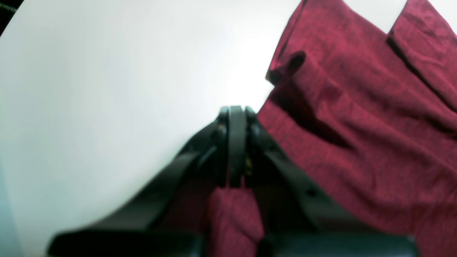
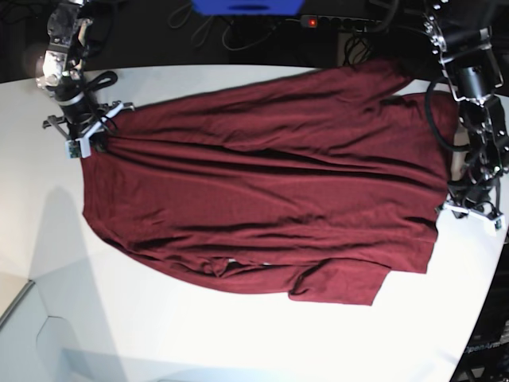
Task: Layout the t-shirt on the table in an organized manner, then fold the t-shirt properly
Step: 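Pull the shirt edge with the left gripper to stretch it taut, then move the left gripper to the shirt corner near the right gripper's side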
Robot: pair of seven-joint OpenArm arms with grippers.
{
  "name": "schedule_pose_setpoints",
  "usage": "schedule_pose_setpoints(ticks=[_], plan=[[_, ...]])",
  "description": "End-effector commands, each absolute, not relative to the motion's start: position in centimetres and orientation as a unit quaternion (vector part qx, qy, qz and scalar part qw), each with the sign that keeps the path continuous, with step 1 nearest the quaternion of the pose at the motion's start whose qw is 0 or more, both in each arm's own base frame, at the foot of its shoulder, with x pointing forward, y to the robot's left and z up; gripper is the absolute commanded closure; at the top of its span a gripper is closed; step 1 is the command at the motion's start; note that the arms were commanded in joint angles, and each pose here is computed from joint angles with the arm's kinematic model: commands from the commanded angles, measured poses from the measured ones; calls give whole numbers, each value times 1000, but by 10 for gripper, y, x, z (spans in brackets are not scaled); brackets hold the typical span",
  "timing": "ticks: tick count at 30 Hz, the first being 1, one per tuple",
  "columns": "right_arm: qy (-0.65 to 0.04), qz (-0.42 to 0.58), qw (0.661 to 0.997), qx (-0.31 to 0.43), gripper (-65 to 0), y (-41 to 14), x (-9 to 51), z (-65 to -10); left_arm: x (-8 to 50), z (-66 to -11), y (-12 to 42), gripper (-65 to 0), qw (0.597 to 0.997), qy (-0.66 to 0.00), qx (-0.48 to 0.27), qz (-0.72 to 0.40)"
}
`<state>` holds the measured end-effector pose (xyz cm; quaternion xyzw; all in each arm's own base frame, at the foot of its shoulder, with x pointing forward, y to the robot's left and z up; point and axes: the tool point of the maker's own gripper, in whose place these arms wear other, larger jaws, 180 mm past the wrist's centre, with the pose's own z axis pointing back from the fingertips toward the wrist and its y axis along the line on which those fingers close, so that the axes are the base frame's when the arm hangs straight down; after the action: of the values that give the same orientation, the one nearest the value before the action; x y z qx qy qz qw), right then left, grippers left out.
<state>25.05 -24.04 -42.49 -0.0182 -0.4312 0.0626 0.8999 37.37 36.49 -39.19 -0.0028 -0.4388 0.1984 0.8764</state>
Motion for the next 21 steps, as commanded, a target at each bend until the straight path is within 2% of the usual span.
schedule_pose_setpoints(ticks=[1, 7, 15, 17, 21], plan=[[-444, 67, 893, -24, 0, -244, 256, -416, 386, -369, 375, -5, 862, -468, 4, 195], [-442, 83, 893, -8, 0, -227, 258, -419, 384, -348, 364, -5, 857, -487, 8, 166], [-443, 82, 893, 2, 0, -217, 258, -421, 356, -313, 305, -15, 861, -492, -61, 115], [-444, 81, 893, 3, 0, -216, 258, -421, 349, -314, 298, -57, 861, -491, -71, 111], [-444, 81, 892, 3, 0, -216, 259, -421, 333, -326, 289, -225, 872, -473, -77, 105]])
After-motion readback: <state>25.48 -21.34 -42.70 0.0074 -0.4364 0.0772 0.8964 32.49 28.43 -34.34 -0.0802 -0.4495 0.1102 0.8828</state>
